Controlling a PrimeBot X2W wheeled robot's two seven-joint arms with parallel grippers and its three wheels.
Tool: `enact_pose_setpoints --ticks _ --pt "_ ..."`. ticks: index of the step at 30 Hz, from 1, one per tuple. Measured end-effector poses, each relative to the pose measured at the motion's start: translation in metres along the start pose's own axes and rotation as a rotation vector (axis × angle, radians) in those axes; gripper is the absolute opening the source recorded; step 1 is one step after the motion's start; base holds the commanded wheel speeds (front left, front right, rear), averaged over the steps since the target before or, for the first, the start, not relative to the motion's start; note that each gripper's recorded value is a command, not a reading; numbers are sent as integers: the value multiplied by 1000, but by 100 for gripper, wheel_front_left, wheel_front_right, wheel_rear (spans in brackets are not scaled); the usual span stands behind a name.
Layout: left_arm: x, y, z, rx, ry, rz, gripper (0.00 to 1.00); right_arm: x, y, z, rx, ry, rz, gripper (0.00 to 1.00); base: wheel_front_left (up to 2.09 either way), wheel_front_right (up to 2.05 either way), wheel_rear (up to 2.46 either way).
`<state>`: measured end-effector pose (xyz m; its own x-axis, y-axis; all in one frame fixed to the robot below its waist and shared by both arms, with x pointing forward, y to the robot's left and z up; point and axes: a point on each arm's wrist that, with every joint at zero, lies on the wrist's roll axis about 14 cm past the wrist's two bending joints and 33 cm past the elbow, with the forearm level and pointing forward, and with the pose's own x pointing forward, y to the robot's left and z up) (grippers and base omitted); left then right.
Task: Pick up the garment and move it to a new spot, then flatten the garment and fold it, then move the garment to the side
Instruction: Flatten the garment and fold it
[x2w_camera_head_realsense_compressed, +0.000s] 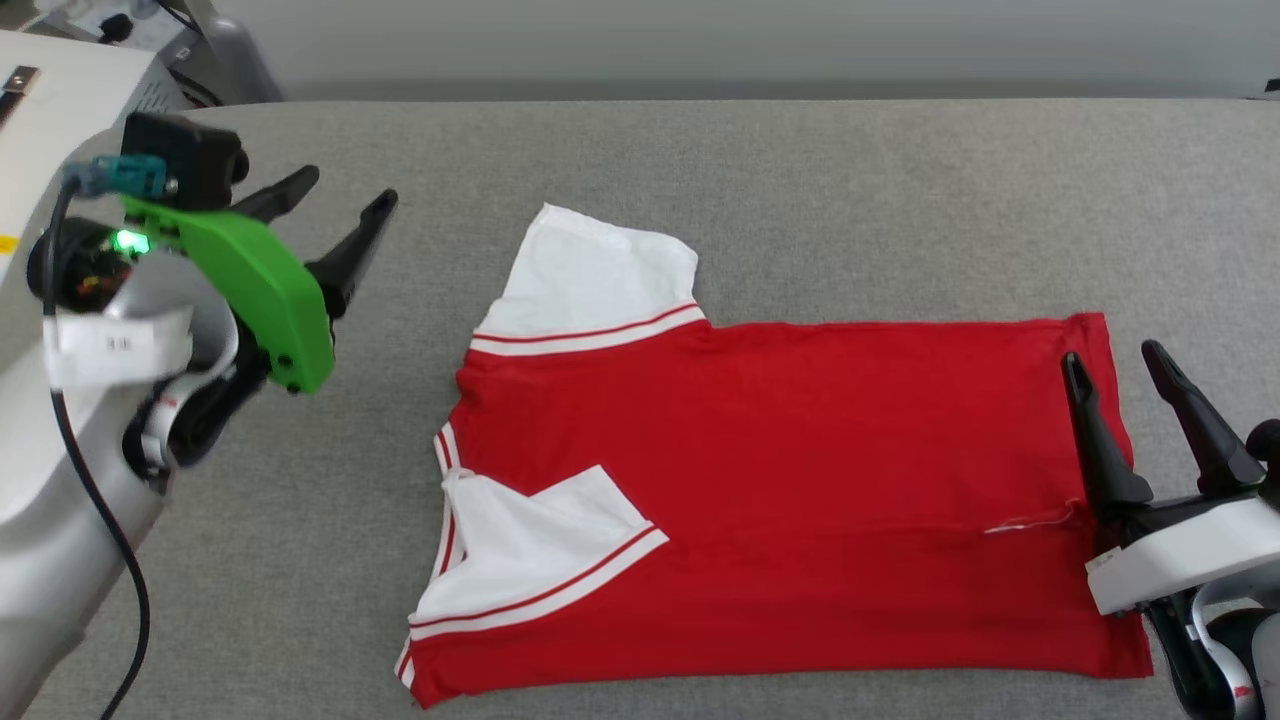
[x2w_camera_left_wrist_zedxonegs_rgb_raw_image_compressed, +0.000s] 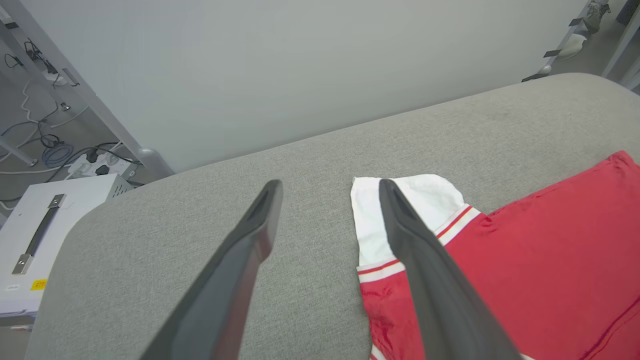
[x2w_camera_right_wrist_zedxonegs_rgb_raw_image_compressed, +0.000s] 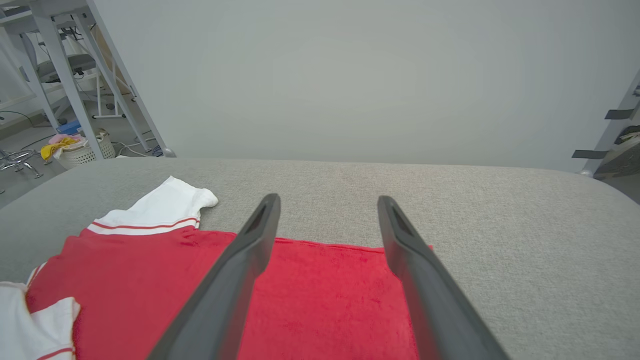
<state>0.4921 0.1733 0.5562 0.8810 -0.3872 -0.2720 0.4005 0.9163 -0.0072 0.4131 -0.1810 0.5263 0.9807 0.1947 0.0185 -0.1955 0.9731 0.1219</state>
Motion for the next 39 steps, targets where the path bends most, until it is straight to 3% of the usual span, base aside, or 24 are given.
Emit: enact_pose_setpoints --ticks 8,16,29,30,31,32,39 --pt "70 -1 -27 -29 317 -88 100 22 -2 -12 -6 -3 12 100 0 0 0" --pt "124 -23 -69 4 608 -202 100 41 -11 -38 -23 41 11 100 0 0 0" --pt "171 -31 -156 89 835 -238 100 47 -36 -74 -43 100 -38 100 0 0 0" --pt "172 -31 -158 99 840 -243 93 45 -39 -76 -46 107 -46 100 0 0 0" --pt "172 -32 -160 112 843 -249 11 44 -41 -77 -49 110 -52 100 0 0 0" --pt "172 -33 -160 121 844 -257 0 43 -43 -77 -51 112 -57 100 0 0 0" --pt "165 -41 -148 159 772 -278 0 47 -58 -49 -107 39 -73 100 0 0 0"
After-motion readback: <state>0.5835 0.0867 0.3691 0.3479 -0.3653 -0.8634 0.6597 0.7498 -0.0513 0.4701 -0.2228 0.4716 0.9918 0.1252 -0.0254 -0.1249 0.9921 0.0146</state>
